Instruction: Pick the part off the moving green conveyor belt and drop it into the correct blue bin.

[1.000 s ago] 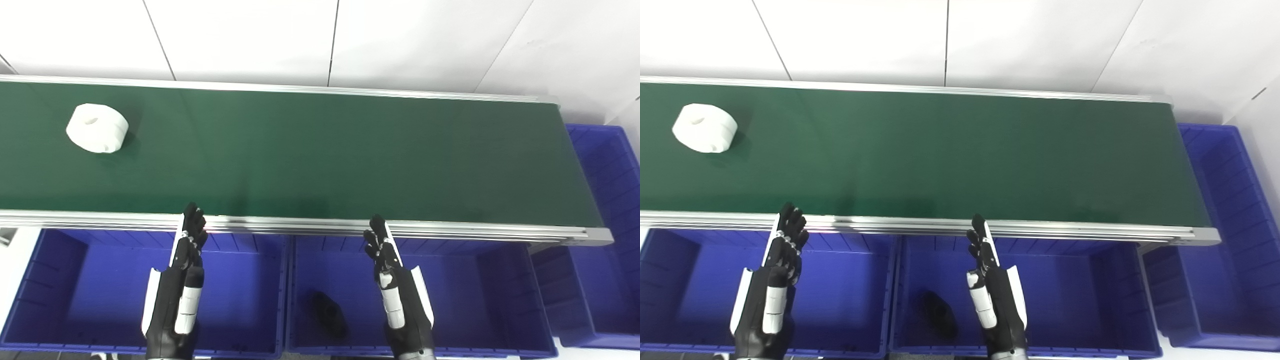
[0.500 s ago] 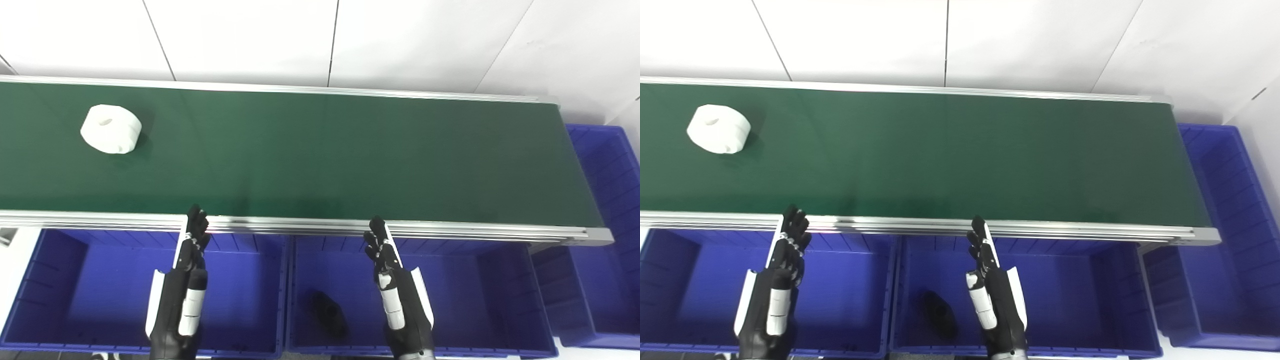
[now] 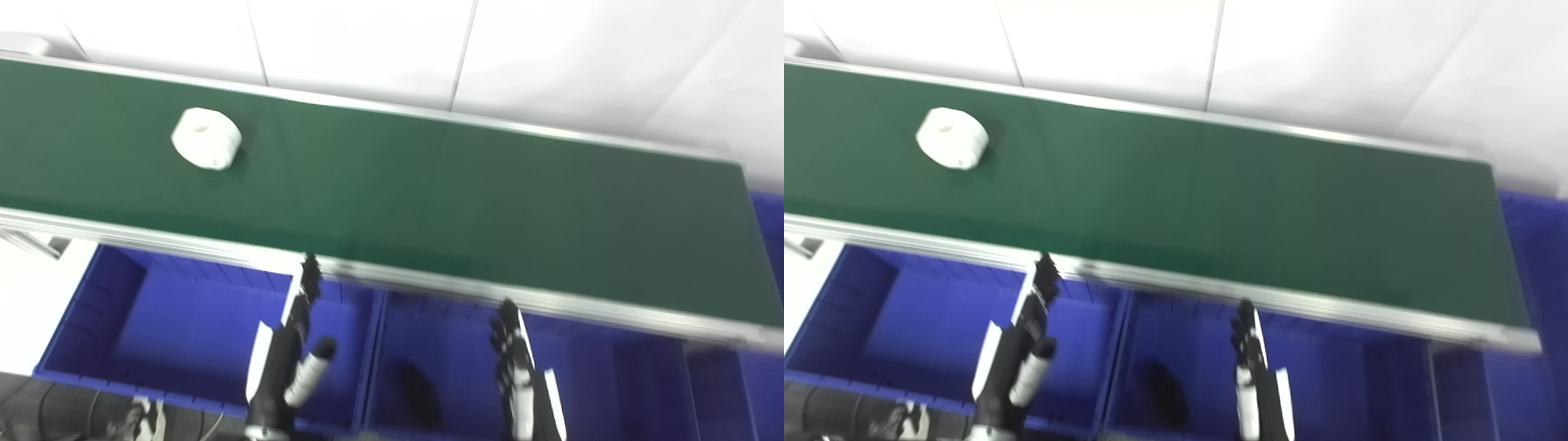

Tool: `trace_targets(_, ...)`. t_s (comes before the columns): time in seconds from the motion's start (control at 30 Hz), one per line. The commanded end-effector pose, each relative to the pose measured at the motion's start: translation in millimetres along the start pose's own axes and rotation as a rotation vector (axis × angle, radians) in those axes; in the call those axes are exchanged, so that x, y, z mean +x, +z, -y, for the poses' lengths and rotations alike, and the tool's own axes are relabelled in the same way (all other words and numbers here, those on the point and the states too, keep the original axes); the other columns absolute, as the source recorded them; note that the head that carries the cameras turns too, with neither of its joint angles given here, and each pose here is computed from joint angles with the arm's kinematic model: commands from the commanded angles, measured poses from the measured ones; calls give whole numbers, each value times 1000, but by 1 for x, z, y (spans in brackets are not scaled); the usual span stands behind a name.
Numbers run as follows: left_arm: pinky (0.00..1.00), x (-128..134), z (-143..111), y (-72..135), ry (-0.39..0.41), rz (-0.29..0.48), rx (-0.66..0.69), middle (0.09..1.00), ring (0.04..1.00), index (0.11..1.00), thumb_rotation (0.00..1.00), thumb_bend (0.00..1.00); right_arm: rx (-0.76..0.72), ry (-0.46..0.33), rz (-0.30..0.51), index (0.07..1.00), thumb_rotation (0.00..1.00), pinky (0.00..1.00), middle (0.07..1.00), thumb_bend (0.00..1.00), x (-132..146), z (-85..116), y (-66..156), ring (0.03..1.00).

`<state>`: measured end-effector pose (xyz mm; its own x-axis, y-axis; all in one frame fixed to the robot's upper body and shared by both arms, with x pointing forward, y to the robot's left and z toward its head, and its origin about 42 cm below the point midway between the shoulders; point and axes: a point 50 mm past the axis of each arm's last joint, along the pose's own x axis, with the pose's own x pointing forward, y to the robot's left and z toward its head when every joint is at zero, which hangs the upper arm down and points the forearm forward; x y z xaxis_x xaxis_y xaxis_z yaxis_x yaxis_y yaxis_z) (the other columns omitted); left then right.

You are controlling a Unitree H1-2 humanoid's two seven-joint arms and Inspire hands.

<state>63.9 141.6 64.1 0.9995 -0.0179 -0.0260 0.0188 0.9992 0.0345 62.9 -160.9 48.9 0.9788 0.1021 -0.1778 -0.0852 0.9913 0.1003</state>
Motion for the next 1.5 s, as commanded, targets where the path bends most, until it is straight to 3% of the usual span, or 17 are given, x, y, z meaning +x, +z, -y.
trace_targets(0.0, 964, 3, 3, 5, 18, 58, 2, 1000, 970, 1000, 915, 761, 8, 11, 65, 1000, 1000, 1000, 1000, 781, 2, 2, 5, 1000)
trace_targets(0.53, 879, 8, 8, 1, 22, 93, 45, 1000, 943, 1000, 927, 621, -5, 35, 79, 1000, 1000, 1000, 1000, 779, 9, 8, -5, 1000)
trace_targets(0.6, 913, 10, 7, 6, 14, 117, 36, 1000, 959, 1000, 921, 688, -3, 36, 77, 1000, 1000, 1000, 1000, 783, 8, 8, -4, 1000)
trace_targets(0.7, 928, 14, 7, 17, 11, 178, 62, 1000, 964, 1000, 909, 700, 2, 35, 75, 1000, 1000, 1000, 1000, 786, 8, 8, -5, 1000)
trace_targets(0.77, 823, 18, 5, 26, 18, 236, 107, 974, 915, 1000, 820, 694, 0, 35, 77, 1000, 1000, 1000, 1000, 784, 8, 8, -6, 1000)
trace_targets(0.87, 655, 31, 2, 45, 14, 349, 143, 893, 811, 974, 547, 806, 5, 37, 74, 1000, 1000, 1000, 1000, 777, 9, 7, -9, 1000)
trace_targets(0.97, 608, 46, -4, 64, 23, 461, 200, 858, 778, 949, 454, 838, 13, 36, 73, 1000, 1000, 1000, 1000, 759, 9, 6, -11, 1000)
trace_targets(1.07, 580, 66, -14, 83, 0, 553, 266, 841, 752, 861, 377, 837, 27, 33, 78, 1000, 1000, 1000, 1000, 743, 10, 3, -13, 1000)
trace_targets(1.23, 434, 102, -36, 107, -57, 604, 469, 813, 730, 728, 329, 942, 44, 47, 71, 1000, 1000, 1000, 1000, 736, 12, 2, -14, 1000)
trace_targets(1.37, 613, 146, -62, 124, -125, 628, 664, 842, 812, 731, 260, 997, 37, 48, 79, 1000, 1000, 1000, 1000, 734, 15, 2, -16, 1000)
trace_targets(1.47, 727, 166, -72, 133, -150, 615, 773, 851, 815, 752, 214, 1000, 36, 47, 77, 1000, 1000, 1000, 1000, 731, 15, 1, -15, 1000)
